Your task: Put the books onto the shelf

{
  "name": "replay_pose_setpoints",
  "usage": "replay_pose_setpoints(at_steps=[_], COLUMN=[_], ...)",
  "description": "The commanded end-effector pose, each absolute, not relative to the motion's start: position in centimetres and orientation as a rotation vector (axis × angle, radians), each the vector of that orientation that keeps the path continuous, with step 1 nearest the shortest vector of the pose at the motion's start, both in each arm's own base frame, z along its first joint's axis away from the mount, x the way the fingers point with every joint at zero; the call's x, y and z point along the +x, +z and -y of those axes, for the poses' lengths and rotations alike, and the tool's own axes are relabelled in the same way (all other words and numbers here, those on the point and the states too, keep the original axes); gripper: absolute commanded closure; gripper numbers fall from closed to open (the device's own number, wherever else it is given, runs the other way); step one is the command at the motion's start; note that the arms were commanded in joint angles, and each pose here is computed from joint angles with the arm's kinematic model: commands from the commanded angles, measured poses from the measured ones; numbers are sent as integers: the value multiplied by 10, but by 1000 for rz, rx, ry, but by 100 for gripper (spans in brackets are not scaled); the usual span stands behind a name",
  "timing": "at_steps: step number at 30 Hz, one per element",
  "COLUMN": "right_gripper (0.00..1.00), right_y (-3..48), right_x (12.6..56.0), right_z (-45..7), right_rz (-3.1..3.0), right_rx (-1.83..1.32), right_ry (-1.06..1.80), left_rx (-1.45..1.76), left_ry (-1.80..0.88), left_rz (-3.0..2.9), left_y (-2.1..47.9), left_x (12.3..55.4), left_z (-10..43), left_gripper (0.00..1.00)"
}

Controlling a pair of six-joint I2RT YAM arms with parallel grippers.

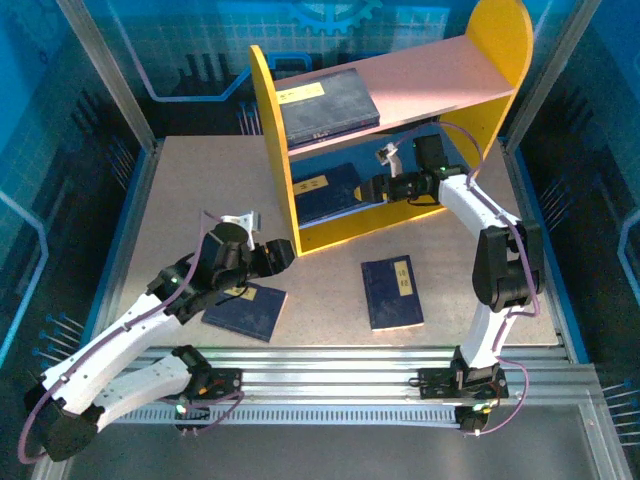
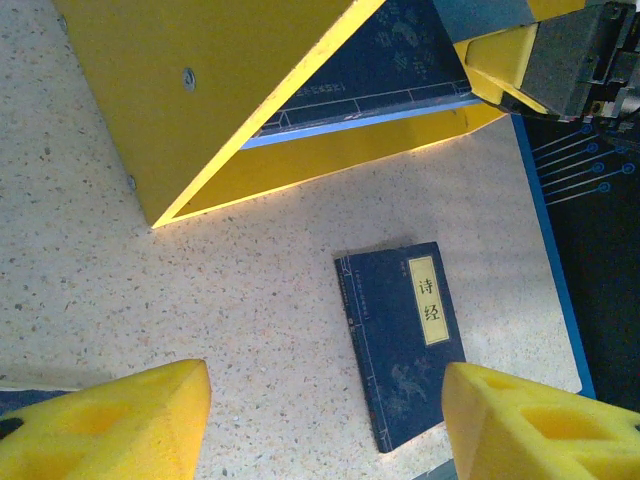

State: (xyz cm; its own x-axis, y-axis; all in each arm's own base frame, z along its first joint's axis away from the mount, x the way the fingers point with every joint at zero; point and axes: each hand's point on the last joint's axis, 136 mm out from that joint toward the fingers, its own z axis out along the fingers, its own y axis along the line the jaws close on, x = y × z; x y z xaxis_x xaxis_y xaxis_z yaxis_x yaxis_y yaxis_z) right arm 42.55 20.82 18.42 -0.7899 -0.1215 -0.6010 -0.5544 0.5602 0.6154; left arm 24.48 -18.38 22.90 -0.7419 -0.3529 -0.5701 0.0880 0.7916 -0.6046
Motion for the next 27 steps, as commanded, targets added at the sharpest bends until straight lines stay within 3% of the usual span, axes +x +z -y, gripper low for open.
replay_pose_setpoints(at_steps=[1,27], right_gripper=[38,38], right_y=[169,170], right_x=[429,418], right_z=[-185,-205], right_rz=[-2374,-2357], right_rx=[-463,-525], right_ry=[1049,1126], left_rx=[-175,-172], left_ry=[-782,-785], left_rz=[-2263,-2264], left_y=[234,235], left_x=[245,246], left_z=[180,181], left_gripper=[36,36])
